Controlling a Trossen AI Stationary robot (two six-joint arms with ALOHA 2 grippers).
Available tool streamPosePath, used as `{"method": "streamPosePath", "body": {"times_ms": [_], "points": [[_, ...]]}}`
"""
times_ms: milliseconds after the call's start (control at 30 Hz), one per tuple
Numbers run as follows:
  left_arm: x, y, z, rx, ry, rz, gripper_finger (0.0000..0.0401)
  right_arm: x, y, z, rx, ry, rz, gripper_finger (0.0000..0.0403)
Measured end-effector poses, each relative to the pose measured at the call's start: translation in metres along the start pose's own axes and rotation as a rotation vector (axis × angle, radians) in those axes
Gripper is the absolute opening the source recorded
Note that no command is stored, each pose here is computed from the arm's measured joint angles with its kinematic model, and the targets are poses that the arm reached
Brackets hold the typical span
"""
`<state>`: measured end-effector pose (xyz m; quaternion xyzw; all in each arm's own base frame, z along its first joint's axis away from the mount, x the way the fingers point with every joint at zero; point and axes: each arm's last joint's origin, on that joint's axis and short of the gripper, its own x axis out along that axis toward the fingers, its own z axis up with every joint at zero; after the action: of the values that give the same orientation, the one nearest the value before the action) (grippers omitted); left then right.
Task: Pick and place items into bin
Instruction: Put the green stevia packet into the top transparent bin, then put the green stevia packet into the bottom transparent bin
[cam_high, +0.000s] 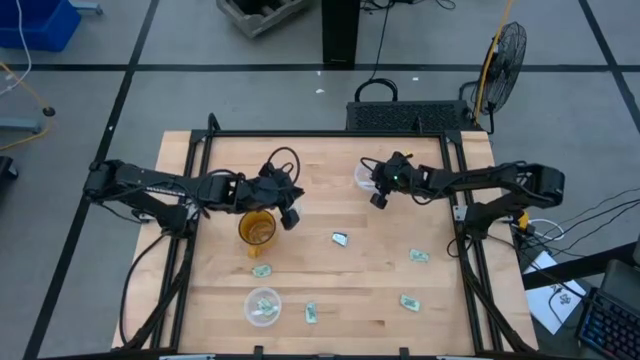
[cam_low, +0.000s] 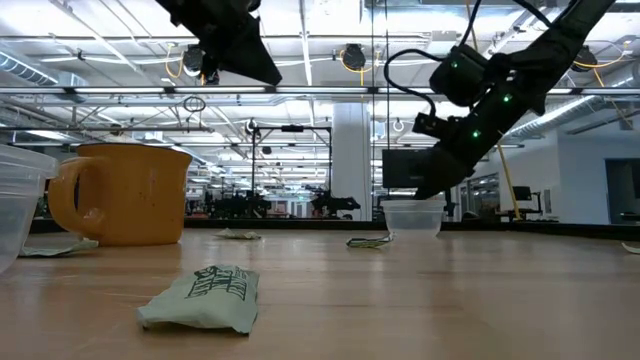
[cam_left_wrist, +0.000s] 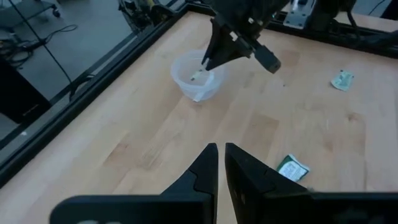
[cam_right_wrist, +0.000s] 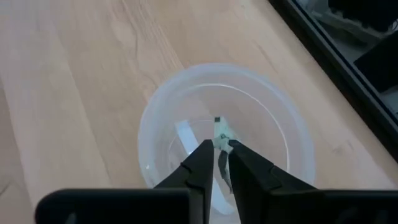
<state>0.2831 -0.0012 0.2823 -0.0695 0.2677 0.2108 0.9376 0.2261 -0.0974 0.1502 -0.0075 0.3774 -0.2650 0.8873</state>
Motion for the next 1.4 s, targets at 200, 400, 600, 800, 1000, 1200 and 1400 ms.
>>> {"method": "streamPosePath", "body": {"times_ms": [200, 400, 600, 800, 1000, 1200, 1400], "points": [[0.002, 0.004, 0.001, -0.015, 0.0, 0.012, 0.0037, 0.0, 0.0, 0.003, -0.008, -0.026, -0.004, 0.0061], [0.008, 0.017, 0.002, -0.037, 0.015, 0.057, 0.0037, 0.0, -0.001, 0.007, -0.024, -0.07, -0.01, 0.009], [0.033, 0.035, -0.009, -0.031, 0.145, 0.117, 0.0037, -0.01, -0.003, 0.021, -0.026, -0.199, -0.02, 0.0116], [0.069, 0.044, -0.025, 0.016, 0.247, 0.129, 0.0058, -0.03, 0.005, 0.036, -0.032, -0.358, 0.098, 0.0122], [0.085, 0.06, -0.036, -0.017, 0.345, 0.117, 0.0133, -0.043, 0.026, 0.038, 0.013, -0.391, 0.456, 0.0115], [0.088, 0.075, -0.044, -0.099, 0.456, 0.061, 0.0171, -0.049, 0.051, 0.025, -0.013, -0.329, 0.683, 0.0114], [0.089, 0.107, -0.044, -0.115, 0.514, -0.162, 0.0159, -0.051, 0.063, 0.01, -0.069, -0.298, 0.719, 0.0114]]}}
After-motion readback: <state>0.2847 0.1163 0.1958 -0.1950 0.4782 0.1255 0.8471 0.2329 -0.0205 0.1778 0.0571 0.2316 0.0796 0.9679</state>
